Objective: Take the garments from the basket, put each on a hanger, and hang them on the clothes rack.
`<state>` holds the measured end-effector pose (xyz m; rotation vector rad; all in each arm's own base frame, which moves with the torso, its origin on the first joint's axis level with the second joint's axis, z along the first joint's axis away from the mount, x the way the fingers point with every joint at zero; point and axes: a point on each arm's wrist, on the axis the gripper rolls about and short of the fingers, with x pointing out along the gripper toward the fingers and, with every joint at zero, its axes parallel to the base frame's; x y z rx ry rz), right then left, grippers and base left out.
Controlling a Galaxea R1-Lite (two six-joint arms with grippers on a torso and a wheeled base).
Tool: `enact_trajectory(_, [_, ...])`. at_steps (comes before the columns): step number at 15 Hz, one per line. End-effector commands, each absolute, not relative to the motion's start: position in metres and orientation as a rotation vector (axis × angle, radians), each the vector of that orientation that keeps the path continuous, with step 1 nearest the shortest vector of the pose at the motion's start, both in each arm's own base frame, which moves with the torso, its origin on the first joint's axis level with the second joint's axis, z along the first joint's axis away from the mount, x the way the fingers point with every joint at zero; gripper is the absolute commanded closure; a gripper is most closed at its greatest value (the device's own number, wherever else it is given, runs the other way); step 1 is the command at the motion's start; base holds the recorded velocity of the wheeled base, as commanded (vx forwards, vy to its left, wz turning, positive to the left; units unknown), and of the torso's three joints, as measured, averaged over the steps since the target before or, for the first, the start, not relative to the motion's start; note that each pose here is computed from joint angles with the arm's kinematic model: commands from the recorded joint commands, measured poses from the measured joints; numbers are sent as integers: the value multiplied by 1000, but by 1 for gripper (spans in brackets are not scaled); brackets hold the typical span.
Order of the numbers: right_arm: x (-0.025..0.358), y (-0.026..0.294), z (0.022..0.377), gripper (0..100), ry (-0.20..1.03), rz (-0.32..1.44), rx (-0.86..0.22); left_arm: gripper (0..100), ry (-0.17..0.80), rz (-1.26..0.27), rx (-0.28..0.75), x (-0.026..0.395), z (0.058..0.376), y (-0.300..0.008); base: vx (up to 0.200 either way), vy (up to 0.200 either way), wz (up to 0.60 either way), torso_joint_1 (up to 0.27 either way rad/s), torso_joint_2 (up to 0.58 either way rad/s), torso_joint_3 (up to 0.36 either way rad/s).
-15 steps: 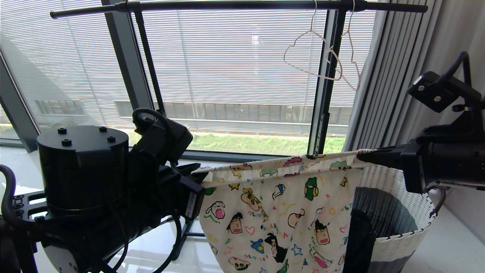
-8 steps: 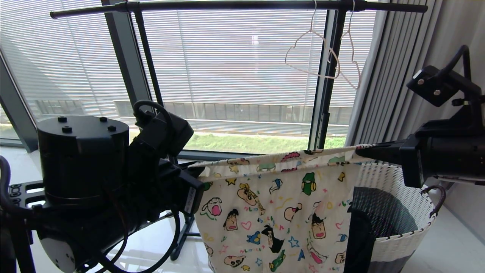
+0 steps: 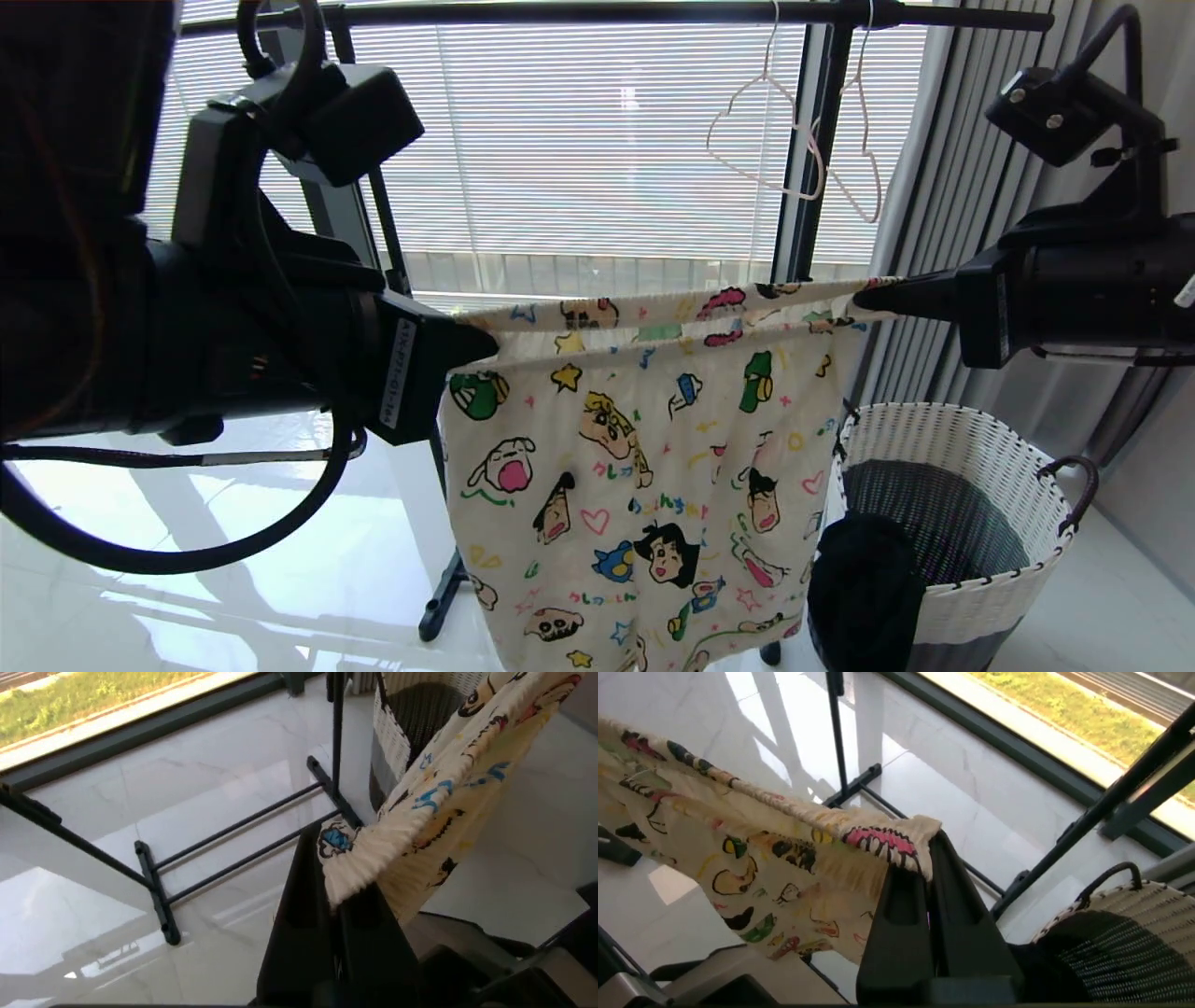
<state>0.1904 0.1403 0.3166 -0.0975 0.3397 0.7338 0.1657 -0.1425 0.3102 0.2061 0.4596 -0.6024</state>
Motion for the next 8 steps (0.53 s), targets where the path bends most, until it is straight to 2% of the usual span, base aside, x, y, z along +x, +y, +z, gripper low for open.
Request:
enact_trajectory(1, [183, 135, 324, 100, 310, 736, -90, 100, 420, -637, 193, 157, 321, -143, 0, 0, 0, 0, 0, 0])
enact_trajectory(2, [181, 134, 325, 100, 307, 736, -89, 100, 418, -638, 193, 157, 322, -143, 0, 0, 0, 0, 0, 0])
enact_trajectory(3, [160, 118, 332, 100, 311, 736, -92, 100, 387, -673, 199, 156, 323, -152, 0, 0, 0, 0, 0, 0])
enact_trajectory(6, [117, 89, 332, 100, 378, 759, -104, 100, 234, -708, 281, 177, 320, -177, 0, 0, 0, 0, 0, 0])
enact_trajectory(8, [92, 77, 331, 100, 395, 842, -102, 100, 175, -732, 317, 190, 317, -192, 0, 0, 0, 0, 0, 0])
